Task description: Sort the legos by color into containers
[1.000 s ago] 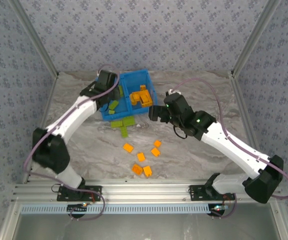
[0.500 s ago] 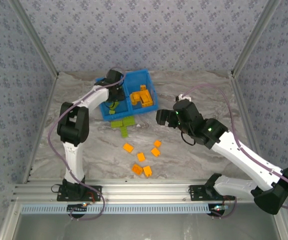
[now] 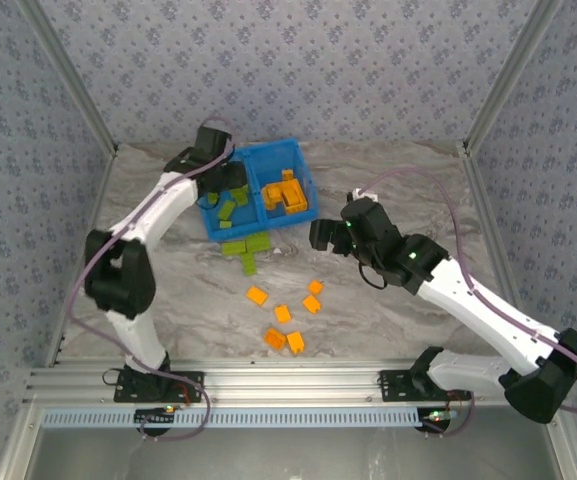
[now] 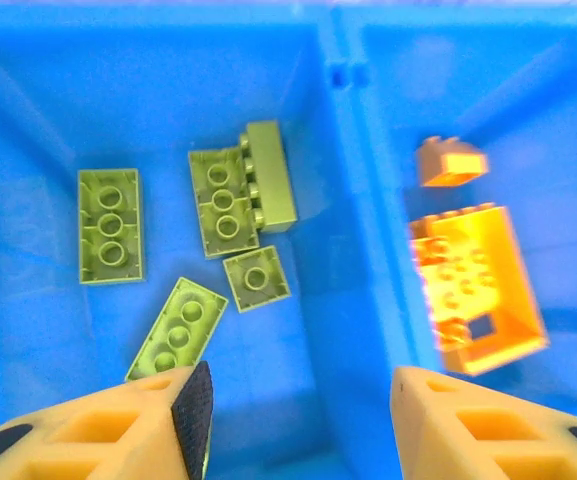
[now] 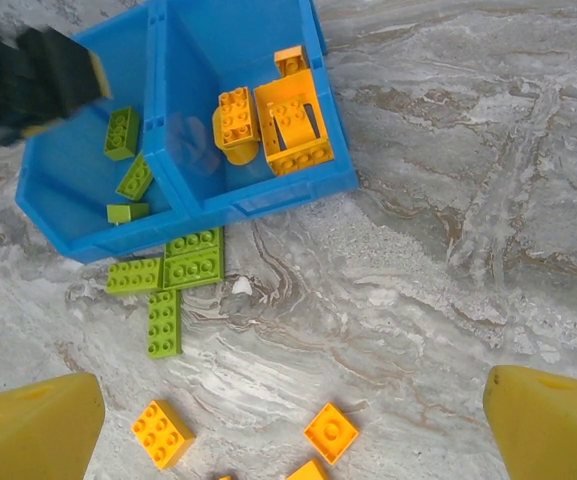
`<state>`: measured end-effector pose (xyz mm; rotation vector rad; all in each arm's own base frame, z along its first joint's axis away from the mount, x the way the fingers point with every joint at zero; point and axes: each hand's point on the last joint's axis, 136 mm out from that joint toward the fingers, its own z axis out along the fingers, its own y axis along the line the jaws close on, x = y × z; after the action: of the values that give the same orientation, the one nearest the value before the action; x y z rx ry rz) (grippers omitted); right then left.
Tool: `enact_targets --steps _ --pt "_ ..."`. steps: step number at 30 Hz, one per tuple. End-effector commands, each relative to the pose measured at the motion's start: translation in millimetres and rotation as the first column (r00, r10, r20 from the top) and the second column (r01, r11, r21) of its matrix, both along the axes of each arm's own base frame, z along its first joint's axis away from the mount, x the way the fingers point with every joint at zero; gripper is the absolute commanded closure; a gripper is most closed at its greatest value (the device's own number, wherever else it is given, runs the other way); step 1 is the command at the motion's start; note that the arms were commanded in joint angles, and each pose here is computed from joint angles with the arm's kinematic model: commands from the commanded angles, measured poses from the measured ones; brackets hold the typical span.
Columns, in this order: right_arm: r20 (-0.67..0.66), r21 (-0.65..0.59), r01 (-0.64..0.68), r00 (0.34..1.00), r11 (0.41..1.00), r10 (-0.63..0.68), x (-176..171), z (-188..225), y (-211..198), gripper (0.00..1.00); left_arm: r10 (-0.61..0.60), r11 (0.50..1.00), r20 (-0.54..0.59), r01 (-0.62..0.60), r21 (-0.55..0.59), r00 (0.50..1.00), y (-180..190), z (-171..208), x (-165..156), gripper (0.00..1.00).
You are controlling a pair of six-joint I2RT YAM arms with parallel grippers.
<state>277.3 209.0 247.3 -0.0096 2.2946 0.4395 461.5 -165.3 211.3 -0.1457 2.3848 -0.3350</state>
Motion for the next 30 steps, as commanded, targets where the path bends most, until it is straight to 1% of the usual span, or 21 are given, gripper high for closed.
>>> enact_targets --steps 1,2,3,4,6,9,11,14,16,17,21,24,26,30 --pt "-0.038 -0.017 -0.067 0.997 0.998 0.067 2 -16 29 0.0 -0.054 0.998 0.094 0.057 -0.031 0.994 -1 47 -37 0.48" --pt "-0.054 -0.02 -0.091 0.994 0.996 0.09 2 -21 40 0.0 -0.063 0.998 0.114 0.066 -0.021 0.992 3 55 -48 0.47" --pt "-0.07 -0.05 -0.144 0.988 0.988 0.14 2 -29 54 0.0 -0.072 0.997 0.135 0.073 -0.004 0.988 10 62 -62 0.45" --pt "-0.081 -0.049 -0.176 0.982 0.983 0.172 4 -31 71 0.0 -0.082 0.997 0.153 0.08 0.023 0.985 18 67 -75 0.44" --pt "-0.12 -0.085 -0.224 0.97 0.971 0.214 5 -48 97 0.01 -0.101 0.992 0.183 0.086 0.088 0.978 35 75 -101 0.4" --pt "-0.176 -0.146 -0.269 0.954 0.952 0.243 11 -79 130 0.03 -0.149 0.973 0.192 0.109 0.203 0.97 60 79 -139 0.31" --pt "-0.215 -0.169 -0.3 0.941 0.939 0.262 16 -102 152 0.06 -0.159 0.955 0.169 0.107 0.278 0.973 78 76 -163 0.25" --pt "-0.272 -0.19 -0.328 0.923 0.925 0.271 23 -133 175 0.1 -0.164 0.935 0.173 0.097 0.342 0.971 97 73 -187 0.15" --pt "-0.309 -0.209 -0.346 0.911 0.915 0.274 26 -153 187 0.12 -0.168 0.931 0.187 0.093 0.354 0.968 102 69 -196 0.08" --pt "-0.32 -0.217 -0.352 0.907 0.91 0.275 27 -161 193 0.12 -0.172 0.932 0.192 0.096 0.351 0.966 103 66 -200 0.01" --pt "-0.385 -0.27 -0.365 0.889 0.891 0.248 25 -191 197 0.15 -0.25 0.935 0.223 0.175 0.31 0.942 90 58 -211 0.01" --pt "-0.407 -0.299 -0.362 0.885 0.883 0.225 25 -206 197 0.2 -0.335 0.928 0.275 0.265 0.262 0.901 73 58 -221 0.01" --pt "-0.415 -0.31 -0.364 0.883 0.878 0.219 25 -213 197 0.26 -0.356 0.927 0.334 0.284 0.247 0.872 68 65 -225 0.01" --pt "-0.442 -0.347 -0.374 0.874 0.86 0.202 24 -230 196 0.34 -0.355 0.93 0.381 0.279 0.24 0.854 68 67 -229 0.01"
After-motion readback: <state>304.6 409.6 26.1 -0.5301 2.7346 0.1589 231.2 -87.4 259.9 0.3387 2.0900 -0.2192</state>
